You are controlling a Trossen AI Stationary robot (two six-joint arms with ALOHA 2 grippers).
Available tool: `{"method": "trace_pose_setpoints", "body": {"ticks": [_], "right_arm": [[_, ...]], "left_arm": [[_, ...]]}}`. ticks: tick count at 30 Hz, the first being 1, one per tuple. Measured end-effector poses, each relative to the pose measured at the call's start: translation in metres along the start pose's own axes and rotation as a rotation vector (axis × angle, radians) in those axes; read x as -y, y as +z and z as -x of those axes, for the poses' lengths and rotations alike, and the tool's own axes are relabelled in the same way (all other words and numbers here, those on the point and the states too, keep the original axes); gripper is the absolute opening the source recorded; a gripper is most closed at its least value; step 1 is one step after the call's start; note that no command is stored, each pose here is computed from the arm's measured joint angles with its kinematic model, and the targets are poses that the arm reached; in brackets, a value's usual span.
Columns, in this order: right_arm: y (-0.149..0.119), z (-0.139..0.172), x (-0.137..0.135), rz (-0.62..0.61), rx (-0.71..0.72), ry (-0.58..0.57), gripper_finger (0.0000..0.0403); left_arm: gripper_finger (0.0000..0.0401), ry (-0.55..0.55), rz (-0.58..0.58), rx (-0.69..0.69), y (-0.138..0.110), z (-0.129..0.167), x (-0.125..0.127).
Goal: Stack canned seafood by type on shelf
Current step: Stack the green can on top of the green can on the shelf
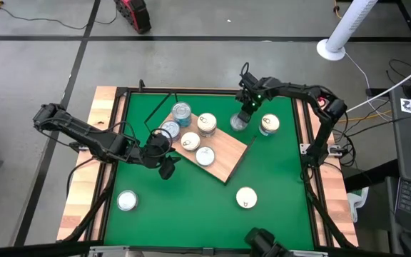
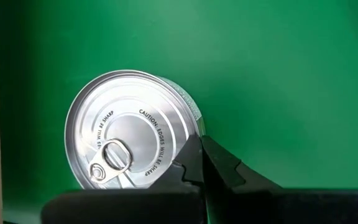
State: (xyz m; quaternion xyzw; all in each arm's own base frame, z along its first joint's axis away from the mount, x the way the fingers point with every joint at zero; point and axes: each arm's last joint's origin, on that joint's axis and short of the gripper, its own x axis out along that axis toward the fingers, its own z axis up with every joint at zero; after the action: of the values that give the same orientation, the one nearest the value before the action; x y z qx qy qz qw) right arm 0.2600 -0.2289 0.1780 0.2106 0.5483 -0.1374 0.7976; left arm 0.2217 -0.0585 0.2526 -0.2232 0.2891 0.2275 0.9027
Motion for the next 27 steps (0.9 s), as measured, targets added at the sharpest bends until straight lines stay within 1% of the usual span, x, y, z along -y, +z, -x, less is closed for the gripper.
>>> {"method": "trace_pose_setpoints", "body": {"ticks": [12, 21, 27], "right_arm": [[-0.001, 0.004, 0.010, -0.044, 0.013, 0.005, 0.0000], [0.018, 0.023, 0.011, -0.028, 0.086, -0.011, 0.0000], [0.020, 0.026, 0.011, -0.029, 0.082, -0.010, 0.0000]], "left_arm": [[0.0227, 0.000, 0.000, 0.000, 0.000, 0.000, 0.000], [0.0227, 0.000, 0.000, 0.000, 0.000, 0.000, 0.000], [0.0227, 0.000, 0.000, 0.000, 0.000, 0.000, 0.000]]}}
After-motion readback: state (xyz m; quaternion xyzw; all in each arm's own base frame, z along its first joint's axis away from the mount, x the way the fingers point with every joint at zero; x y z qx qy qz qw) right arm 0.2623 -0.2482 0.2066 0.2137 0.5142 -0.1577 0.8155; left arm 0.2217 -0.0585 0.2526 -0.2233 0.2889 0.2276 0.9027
